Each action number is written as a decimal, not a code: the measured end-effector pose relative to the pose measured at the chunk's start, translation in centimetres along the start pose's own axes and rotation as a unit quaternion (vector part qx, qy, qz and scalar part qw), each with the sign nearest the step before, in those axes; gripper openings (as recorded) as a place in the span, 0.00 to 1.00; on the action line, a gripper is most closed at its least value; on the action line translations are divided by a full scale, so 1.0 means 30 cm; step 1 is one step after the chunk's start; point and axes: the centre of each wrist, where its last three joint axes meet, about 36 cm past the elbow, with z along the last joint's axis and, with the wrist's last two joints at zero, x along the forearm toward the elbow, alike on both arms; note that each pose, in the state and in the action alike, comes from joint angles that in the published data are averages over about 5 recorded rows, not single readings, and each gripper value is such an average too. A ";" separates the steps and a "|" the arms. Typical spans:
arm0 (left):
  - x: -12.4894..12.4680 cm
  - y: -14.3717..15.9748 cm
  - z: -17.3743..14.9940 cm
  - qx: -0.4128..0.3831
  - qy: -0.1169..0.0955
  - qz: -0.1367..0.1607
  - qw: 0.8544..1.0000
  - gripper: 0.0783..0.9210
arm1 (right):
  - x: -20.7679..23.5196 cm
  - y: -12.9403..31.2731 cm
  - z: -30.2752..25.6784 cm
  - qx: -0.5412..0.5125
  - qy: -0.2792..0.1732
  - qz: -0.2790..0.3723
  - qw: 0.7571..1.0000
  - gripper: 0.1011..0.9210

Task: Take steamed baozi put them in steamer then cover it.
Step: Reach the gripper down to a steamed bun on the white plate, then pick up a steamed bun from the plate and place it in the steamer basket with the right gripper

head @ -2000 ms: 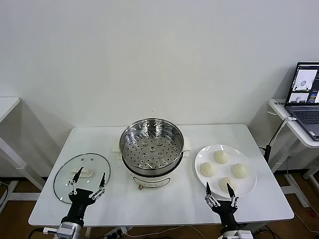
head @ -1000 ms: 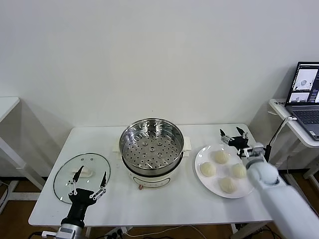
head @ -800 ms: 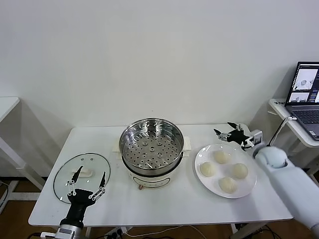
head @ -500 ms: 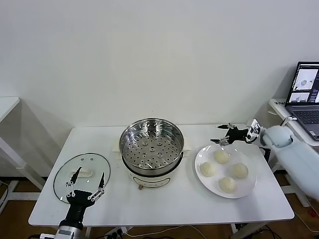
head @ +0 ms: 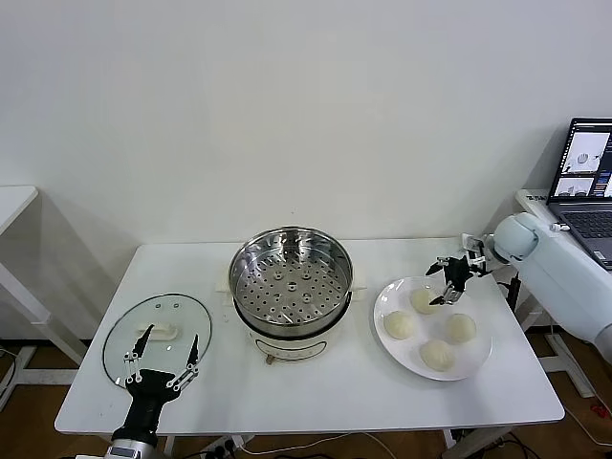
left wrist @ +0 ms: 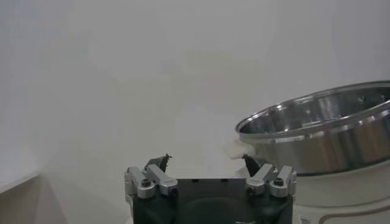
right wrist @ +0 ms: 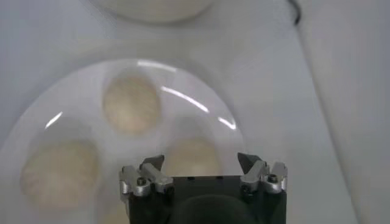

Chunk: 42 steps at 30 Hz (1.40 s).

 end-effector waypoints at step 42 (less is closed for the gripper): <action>-0.003 0.004 0.023 -0.007 -0.001 -0.005 1.000 0.88 | -0.021 -0.112 -0.216 0.133 0.029 -0.005 0.991 0.70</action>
